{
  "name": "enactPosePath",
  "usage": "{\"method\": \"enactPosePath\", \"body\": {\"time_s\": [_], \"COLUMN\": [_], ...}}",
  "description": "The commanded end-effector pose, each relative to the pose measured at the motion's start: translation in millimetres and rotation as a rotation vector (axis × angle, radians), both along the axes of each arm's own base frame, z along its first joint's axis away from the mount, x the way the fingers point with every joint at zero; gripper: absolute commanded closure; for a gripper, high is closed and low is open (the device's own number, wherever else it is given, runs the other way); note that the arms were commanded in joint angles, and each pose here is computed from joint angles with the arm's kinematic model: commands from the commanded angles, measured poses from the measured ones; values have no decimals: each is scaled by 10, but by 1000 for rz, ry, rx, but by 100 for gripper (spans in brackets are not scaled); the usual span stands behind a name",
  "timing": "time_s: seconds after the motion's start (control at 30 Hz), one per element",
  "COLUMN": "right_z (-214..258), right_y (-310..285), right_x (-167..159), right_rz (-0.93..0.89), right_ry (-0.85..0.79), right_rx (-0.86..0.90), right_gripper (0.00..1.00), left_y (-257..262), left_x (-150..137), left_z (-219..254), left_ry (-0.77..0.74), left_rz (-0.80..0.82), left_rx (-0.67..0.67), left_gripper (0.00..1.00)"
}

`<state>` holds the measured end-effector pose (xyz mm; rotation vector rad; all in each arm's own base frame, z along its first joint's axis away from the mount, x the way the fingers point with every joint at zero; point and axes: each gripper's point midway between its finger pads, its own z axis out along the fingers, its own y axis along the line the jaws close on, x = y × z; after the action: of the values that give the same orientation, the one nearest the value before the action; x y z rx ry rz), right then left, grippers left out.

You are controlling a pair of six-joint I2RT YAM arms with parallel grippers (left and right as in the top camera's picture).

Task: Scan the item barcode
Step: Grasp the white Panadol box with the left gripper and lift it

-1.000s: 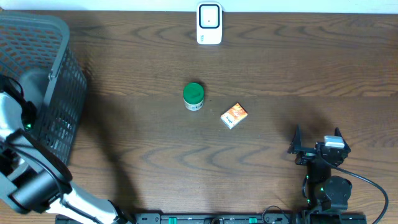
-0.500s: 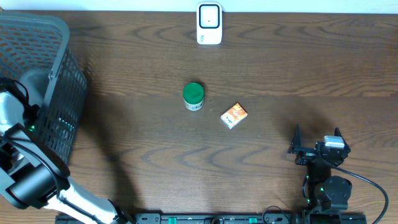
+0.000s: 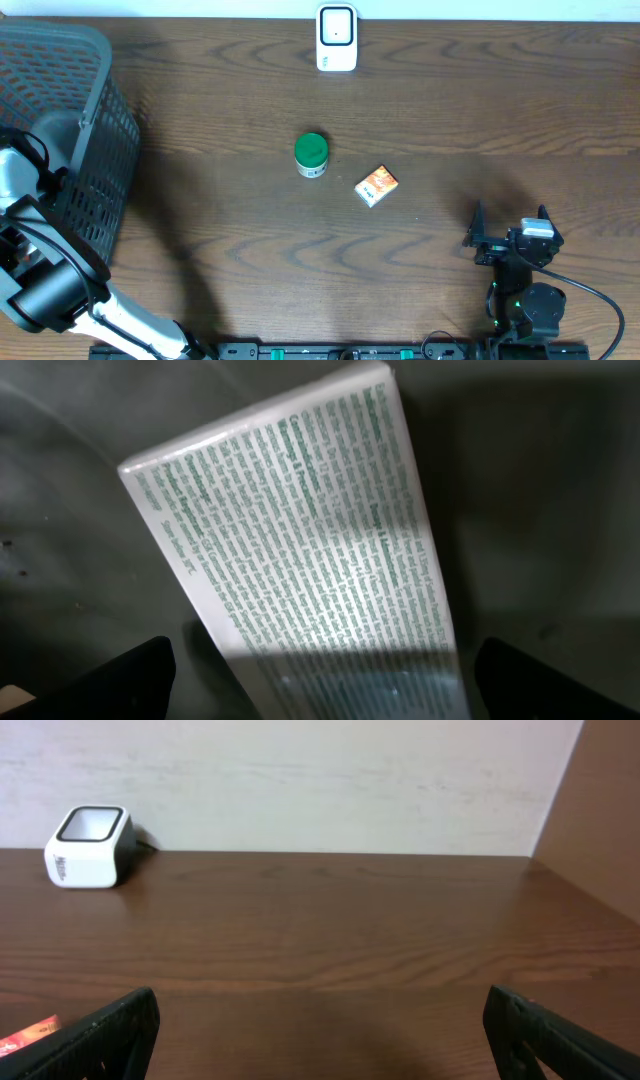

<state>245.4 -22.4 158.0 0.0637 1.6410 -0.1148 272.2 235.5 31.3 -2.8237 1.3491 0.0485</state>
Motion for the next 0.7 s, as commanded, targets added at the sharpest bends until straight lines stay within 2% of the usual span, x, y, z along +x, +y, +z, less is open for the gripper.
{"method": "enactPosePath", "body": {"time_s": [0.0,0.07,0.17,0.2,0.4,0.6,0.67], "right_z": [-1,-1,0,-1,-1,-1,-1], "right_y": [31,31,31,31,31,31,31], "right_x": [-1,-1,-1,-1,-1,-1,-1], "right_rz": [14,14,14,14,14,14,14], "right_ry": [0,0,0,0,0,0,0], "right_rx": [-7,-7,-7,-7,-7,-7,-7], "right_gripper": [1,1,1,1,1,1,1], "left_y": [25,39,66,73,127,97,85], "left_x": [-38,-51,-71,-77,-131,-172,-180], "left_z": [29,24,27,28,-25,-205,-248], "left_ry": [29,37,49,52,92,135,143], "left_rz": [-14,-11,-2,0,-1,-5,-6], "left_rx": [23,31,47,51,76,43,32], "left_gripper": [3,3,17,18,18,18,13]}}
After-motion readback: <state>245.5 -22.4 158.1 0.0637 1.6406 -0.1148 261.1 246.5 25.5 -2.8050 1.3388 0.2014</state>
